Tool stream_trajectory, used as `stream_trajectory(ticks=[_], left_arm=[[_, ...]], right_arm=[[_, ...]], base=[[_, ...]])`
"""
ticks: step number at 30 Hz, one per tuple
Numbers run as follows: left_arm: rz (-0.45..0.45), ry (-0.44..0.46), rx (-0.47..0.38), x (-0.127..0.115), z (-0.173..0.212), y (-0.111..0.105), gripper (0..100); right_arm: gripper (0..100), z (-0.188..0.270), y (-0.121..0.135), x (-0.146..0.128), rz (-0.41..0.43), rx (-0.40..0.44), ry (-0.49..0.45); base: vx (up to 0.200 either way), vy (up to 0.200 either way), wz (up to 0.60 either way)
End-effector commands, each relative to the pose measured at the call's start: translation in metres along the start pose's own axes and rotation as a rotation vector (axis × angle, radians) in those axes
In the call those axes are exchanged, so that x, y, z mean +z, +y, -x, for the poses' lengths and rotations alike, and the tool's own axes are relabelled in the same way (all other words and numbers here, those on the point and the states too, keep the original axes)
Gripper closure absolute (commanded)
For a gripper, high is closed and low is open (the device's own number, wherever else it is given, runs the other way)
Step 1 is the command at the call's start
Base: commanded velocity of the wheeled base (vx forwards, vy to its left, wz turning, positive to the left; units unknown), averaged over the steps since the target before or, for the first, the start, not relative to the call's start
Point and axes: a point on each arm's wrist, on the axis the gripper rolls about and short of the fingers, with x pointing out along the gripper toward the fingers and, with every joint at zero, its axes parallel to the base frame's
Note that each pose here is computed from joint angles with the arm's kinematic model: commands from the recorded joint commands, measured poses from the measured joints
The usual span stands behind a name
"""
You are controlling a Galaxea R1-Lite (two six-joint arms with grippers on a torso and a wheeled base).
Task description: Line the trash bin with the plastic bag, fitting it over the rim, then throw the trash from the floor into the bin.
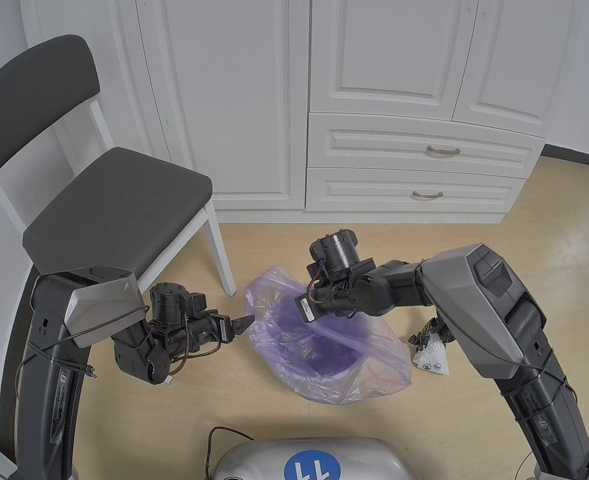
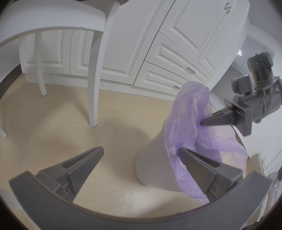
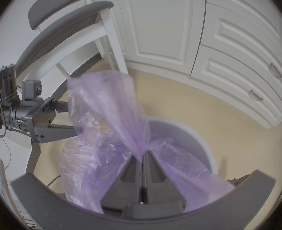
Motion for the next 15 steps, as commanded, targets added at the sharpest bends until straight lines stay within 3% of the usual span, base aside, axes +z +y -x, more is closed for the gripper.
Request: stream_trajectory(ticks=[1,10,15], left_arm=[[-0.004,-0.013,-0.003,0.002,0.001,-0.001,0],[-0.005,-0.013,-0.004,0.002,0.001,-0.001,0],[-0.009,-0.025,-0.004,0.002,0.002,0.0,0]], right_arm=[[100,0.01,-0.014,0.011,-0.007,-0.019,-0.029],[100,0.015,-0.004,0.015,-0.056,0.012,-0.032],[100,0.031,0.007,0.02,-0.128,0.097,0.03]], base=[[0.0,0.0,0.0],[0.0,0.0,0.0],[0.0,0.0,0.0]])
